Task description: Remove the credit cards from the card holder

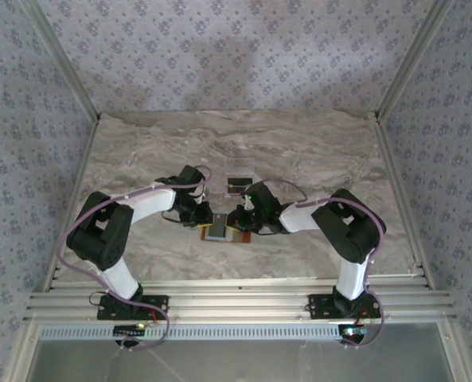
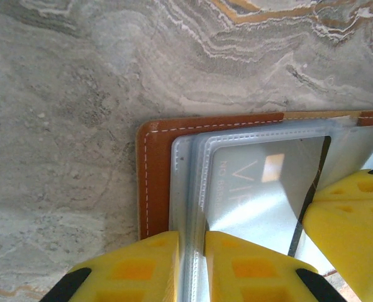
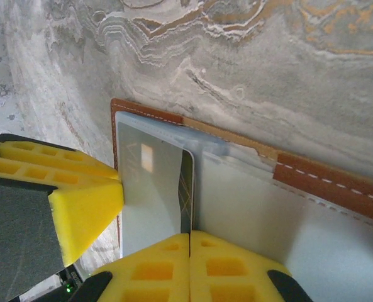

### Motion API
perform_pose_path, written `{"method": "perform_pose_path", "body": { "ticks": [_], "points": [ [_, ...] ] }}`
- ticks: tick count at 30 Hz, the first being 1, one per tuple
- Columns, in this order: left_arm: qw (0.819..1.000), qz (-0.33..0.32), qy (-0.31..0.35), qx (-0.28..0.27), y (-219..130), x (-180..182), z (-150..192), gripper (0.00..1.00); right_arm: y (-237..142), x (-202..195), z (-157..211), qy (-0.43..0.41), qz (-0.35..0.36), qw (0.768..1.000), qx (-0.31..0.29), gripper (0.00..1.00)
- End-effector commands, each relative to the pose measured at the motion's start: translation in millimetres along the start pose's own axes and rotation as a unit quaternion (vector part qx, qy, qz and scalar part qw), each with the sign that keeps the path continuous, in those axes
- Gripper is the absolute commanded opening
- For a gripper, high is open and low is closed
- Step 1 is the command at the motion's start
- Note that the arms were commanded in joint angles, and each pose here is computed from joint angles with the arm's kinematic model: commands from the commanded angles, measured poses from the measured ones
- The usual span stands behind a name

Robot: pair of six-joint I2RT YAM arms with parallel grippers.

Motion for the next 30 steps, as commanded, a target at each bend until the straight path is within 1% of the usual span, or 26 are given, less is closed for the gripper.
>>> {"method": "perform_pose_path", "body": {
  "ticks": [1, 4, 17, 27, 28, 30],
  "points": [
    [0.997, -0.066, -0.017, 0.037, 17.9, 29.8, 18.4, 0.19, -3.5, 8.3, -1.7, -0.014, -0.024, 1.000, -0.014, 0.03],
    [0.997, -0.066, -0.017, 0.036, 17.6, 29.8, 18.4, 0.19, -8.5, 9.9, -2.9, -0.022, -0.025, 0.999, -0.021, 0.00],
    [0.996, -0.073, -0.022, 0.036, 18.0, 33.3, 18.8, 0.19, -18.2, 11.2, -1.8, -0.031, -0.033, 0.998, -0.033, 0.00],
    [0.996, -0.072, -0.022, 0.036, 16.7, 32.3, 18.2, 0.18, -14.0, 2.1, 3.4, -0.022, -0.026, 0.999, -0.026, 0.00],
    [0.997, -0.072, -0.022, 0.036, 16.7, 32.1, 18.7, 0.19, -13.7, 0.4, 4.2, -0.019, -0.023, 0.999, -0.025, 0.01],
    [0.997, -0.071, -0.022, 0.036, 17.4, 32.1, 18.3, 0.18, -10.6, -0.9, 5.2, -0.017, -0.024, 0.999, -0.017, 0.08]
  ]
}}
Point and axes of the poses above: each hand's point on the last joint's axis, 136 mm out from that joint toward the fingers, its own y axis out along the fingers, its own x axis along the line the jaws close on, z = x × y, the point moved 5 cm from there along -y, back along the fingers, and after that the axes turned 3 degrees about -y, right-handed, at the moved point
